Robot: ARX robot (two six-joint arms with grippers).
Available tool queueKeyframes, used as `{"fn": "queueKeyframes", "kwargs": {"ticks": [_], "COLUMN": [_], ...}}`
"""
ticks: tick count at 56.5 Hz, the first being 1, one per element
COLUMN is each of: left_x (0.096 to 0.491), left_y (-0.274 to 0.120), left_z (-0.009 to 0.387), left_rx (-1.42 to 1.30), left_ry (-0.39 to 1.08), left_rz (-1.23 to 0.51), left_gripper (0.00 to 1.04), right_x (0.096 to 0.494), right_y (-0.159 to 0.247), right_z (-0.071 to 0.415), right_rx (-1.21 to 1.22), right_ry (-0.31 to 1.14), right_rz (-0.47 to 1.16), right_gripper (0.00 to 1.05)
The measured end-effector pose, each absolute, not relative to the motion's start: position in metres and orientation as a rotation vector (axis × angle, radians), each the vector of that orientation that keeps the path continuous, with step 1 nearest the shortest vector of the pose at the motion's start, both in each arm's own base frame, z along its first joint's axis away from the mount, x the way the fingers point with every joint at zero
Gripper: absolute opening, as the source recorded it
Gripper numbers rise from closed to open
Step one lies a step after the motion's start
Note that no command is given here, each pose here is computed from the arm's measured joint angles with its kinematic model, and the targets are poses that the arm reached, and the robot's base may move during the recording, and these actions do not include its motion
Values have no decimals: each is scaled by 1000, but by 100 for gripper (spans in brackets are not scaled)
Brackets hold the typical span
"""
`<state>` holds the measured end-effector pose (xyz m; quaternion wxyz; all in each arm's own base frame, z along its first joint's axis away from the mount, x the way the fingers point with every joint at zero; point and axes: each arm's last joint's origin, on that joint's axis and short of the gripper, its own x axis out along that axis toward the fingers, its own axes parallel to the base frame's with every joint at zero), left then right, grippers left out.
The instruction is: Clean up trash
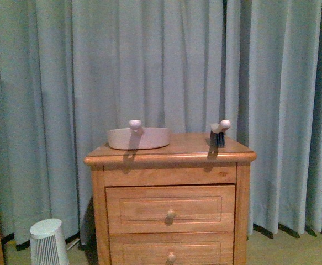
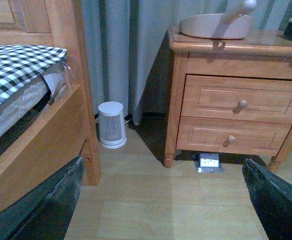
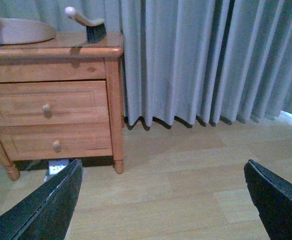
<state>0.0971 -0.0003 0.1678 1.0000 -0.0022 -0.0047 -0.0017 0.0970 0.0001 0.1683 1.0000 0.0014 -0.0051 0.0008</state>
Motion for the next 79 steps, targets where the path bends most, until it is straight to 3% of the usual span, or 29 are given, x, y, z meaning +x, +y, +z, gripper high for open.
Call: {"fn": "queueKeyframes", "kwargs": {"ticks": [79], "left_x": [97], "left_y": [0], "left_z": [168], "left_rx": [-4], "left_ry": [-9], "left_rz": [-3], "left_gripper": [97], "right_x": [97], "right_y": [0], "right_z": [168], "right_rx": [3], "right_ry": [-10], "right_rz": [2], "right_gripper": [97]}}
